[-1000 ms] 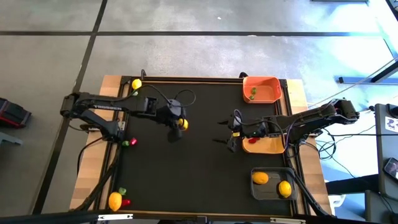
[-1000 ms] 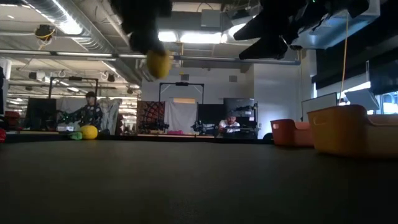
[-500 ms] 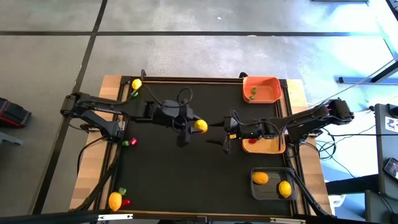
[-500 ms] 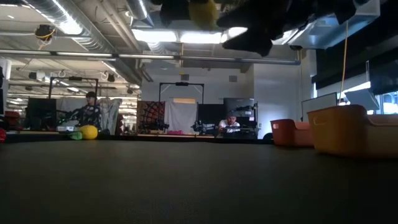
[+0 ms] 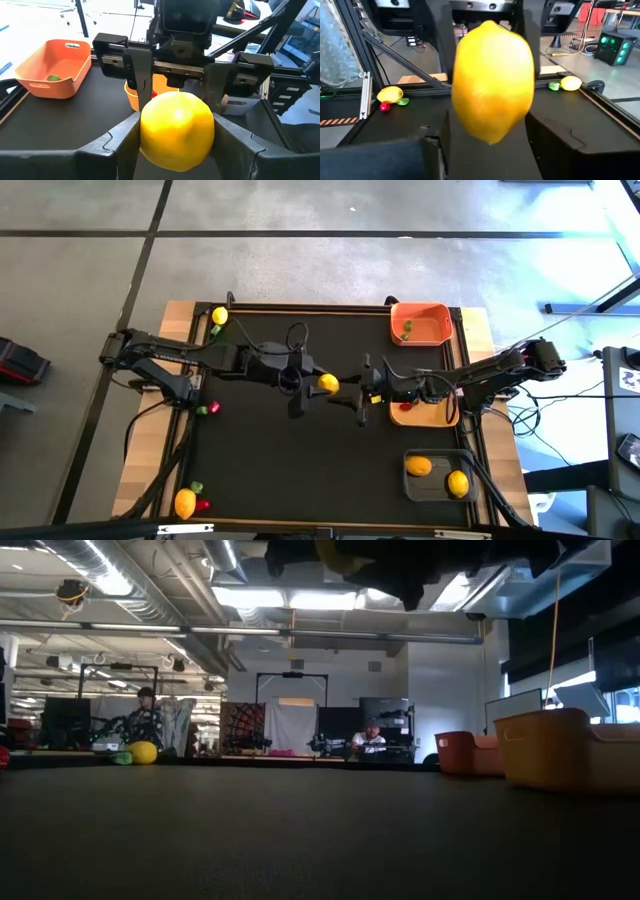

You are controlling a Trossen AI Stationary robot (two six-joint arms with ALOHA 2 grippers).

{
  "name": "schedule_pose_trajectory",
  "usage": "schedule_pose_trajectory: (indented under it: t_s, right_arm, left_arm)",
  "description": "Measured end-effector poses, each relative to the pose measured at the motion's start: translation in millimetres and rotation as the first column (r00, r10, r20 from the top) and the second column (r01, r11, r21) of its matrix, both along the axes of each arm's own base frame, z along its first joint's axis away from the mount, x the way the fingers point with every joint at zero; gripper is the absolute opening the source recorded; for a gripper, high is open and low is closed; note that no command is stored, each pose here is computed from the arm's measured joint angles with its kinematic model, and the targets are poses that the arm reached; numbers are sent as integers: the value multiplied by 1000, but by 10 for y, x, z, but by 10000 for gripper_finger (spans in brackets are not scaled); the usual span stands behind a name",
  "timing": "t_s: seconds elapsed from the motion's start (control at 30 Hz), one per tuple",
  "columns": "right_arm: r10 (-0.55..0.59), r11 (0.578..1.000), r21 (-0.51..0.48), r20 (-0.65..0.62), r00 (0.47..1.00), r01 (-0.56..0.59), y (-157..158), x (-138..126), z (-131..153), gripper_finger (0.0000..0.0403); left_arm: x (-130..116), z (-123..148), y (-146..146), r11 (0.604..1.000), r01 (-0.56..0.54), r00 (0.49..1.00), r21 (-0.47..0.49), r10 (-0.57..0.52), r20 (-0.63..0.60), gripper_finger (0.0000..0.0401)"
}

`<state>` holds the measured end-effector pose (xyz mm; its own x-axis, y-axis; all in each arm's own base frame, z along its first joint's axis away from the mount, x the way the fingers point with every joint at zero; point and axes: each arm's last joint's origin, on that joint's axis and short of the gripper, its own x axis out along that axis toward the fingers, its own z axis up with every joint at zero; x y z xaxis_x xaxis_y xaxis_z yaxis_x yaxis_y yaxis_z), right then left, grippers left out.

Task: Sort produce into baskets
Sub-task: Put the center yellow lemon into the black bin

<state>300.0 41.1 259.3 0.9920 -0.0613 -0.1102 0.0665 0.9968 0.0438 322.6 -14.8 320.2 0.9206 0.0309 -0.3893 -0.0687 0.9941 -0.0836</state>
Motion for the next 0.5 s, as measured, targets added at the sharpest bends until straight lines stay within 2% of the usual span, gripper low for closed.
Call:
schedule_pose_trajectory:
  t_s: [0.33,0.5]
  right_arm:
    - [17,999,-38,12,1000,-17,2,2,14,86]
    - [21,999,-50,11,1000,-21,3,2,13,73]
  left_arm:
    - [-5,3,-3,1000,3,1000,-1,-3,-1,208]
    - [-5,3,-2,1000,7,1000,9,-7,-1,234]
